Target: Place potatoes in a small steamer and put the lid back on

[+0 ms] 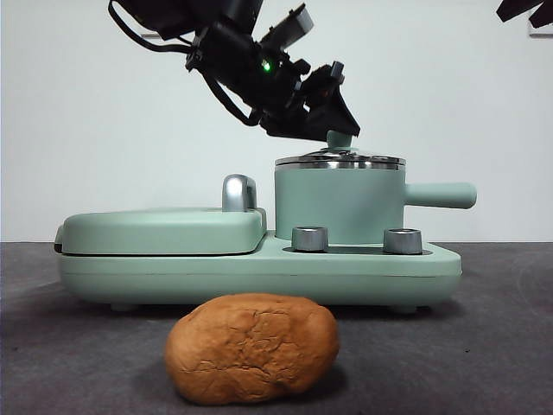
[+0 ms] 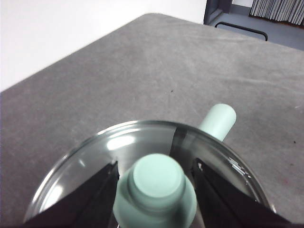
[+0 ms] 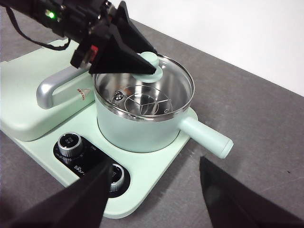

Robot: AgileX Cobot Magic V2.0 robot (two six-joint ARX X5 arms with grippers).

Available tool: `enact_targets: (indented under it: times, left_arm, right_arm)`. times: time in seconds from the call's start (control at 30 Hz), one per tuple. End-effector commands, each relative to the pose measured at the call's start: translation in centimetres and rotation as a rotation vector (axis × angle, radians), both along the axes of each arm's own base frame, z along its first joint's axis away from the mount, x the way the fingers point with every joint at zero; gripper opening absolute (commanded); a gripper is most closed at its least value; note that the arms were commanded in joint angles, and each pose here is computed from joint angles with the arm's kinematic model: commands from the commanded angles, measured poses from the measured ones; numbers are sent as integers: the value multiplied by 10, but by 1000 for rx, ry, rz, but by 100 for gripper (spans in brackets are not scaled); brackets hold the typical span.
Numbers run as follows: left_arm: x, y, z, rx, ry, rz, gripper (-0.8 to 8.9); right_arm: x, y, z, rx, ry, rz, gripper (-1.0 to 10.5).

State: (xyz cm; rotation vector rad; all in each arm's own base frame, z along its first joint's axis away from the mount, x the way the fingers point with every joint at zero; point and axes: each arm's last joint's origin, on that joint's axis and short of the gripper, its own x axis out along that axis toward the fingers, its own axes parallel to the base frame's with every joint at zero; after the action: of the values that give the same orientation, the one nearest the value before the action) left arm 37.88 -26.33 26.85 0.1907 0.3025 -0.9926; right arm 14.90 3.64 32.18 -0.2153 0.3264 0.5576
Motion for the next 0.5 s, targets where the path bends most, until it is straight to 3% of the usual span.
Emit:
enact_targets:
  times: [0.03, 0.23, 0.4, 0.5]
  left_arm:
    - [5, -7, -7, 4, 9, -5, 250]
    - [5, -7, -7, 10, 5, 10, 234]
    - [5, -7, -7, 15, 2, 26, 2]
    - [5, -7, -7, 15, 2, 26, 7]
  right_arm:
    - [0, 1, 7, 15, -19, -1, 290]
    - [0, 1, 7, 15, -19, -1, 290]
    - [0, 1, 7, 15, -19, -1, 290]
    - [0, 1, 7, 15, -20, -1, 290]
